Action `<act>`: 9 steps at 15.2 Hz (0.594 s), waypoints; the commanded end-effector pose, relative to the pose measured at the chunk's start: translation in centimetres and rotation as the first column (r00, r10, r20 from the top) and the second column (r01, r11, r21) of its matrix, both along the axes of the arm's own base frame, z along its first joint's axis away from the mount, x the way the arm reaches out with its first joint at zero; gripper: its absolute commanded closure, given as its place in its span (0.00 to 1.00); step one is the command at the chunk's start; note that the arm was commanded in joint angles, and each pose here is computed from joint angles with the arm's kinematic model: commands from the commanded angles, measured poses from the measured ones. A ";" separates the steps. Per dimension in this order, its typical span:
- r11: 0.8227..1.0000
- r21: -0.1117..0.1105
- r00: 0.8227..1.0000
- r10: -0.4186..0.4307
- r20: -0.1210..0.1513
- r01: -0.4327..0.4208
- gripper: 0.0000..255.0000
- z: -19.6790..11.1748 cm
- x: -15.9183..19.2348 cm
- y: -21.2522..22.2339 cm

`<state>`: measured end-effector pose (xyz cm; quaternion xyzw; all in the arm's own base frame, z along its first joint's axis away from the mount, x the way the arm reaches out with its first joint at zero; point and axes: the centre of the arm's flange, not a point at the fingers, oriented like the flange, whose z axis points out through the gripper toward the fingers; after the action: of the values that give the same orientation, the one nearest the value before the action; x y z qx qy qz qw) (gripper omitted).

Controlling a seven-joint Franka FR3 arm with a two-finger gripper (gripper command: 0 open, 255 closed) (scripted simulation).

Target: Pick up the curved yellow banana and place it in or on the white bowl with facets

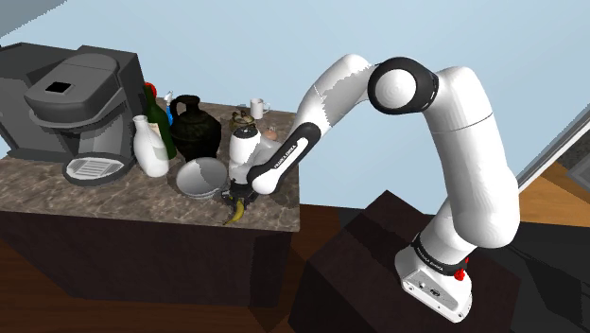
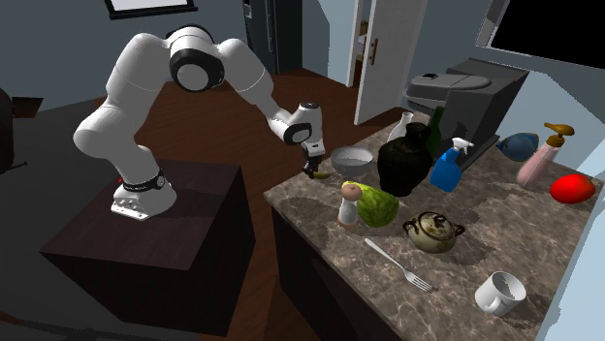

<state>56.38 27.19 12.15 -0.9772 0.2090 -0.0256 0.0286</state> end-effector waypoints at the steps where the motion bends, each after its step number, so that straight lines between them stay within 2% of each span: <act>1: 1.000 0.000 1.000 0.000 0.000 0.000 1.00 0.5 0.0 0.0; 9: 1.000 0.000 1.000 0.000 0.000 0.000 1.00 4.8 0.0 0.0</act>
<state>56.39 27.18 16.32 -0.9771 0.2091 -0.0257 0.0288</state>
